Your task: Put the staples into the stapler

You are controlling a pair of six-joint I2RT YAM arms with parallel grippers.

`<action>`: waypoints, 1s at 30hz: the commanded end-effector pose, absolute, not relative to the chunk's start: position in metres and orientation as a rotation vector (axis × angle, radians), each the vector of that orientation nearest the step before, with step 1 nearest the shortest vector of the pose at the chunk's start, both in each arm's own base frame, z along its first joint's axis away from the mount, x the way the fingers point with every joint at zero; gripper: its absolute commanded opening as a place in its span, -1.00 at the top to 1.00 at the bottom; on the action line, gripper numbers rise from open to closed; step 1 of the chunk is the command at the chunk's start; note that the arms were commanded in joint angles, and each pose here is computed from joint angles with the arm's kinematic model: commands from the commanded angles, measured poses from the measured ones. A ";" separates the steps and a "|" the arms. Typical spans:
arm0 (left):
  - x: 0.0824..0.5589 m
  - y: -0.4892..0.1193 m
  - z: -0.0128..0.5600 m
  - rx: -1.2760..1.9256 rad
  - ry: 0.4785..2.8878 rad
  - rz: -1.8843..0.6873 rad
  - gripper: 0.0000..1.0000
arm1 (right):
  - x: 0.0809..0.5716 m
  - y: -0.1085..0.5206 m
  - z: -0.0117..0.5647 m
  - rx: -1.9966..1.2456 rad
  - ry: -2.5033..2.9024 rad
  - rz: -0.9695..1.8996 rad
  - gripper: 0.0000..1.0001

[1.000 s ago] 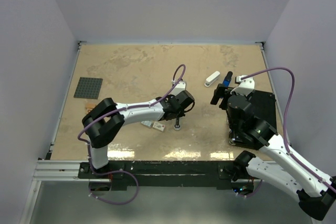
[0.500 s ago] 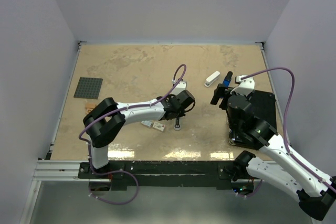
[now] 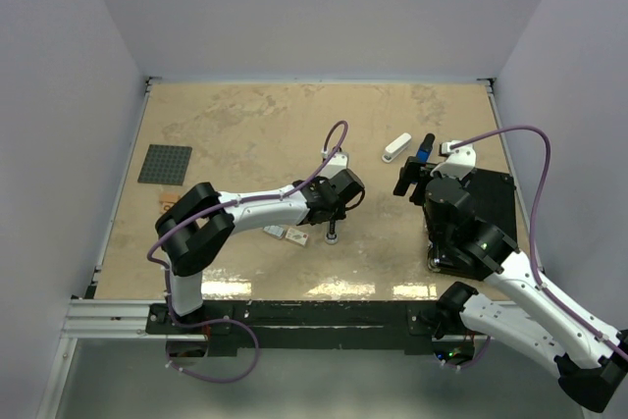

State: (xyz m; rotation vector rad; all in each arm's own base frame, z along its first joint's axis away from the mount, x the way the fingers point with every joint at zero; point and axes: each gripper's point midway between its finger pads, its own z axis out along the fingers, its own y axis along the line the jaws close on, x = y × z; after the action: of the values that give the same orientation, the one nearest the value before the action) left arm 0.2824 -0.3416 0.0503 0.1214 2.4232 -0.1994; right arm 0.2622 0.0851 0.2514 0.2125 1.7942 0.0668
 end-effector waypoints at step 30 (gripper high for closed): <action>0.236 -0.303 0.125 0.362 2.039 -0.693 -0.91 | 0.409 0.247 0.124 -0.026 2.424 0.434 -0.82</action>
State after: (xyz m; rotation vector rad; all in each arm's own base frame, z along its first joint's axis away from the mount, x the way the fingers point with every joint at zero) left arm 0.2391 -0.2766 0.1156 0.2916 2.1039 -0.5864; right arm 0.3929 0.2198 0.1195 -0.0371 2.3917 0.3080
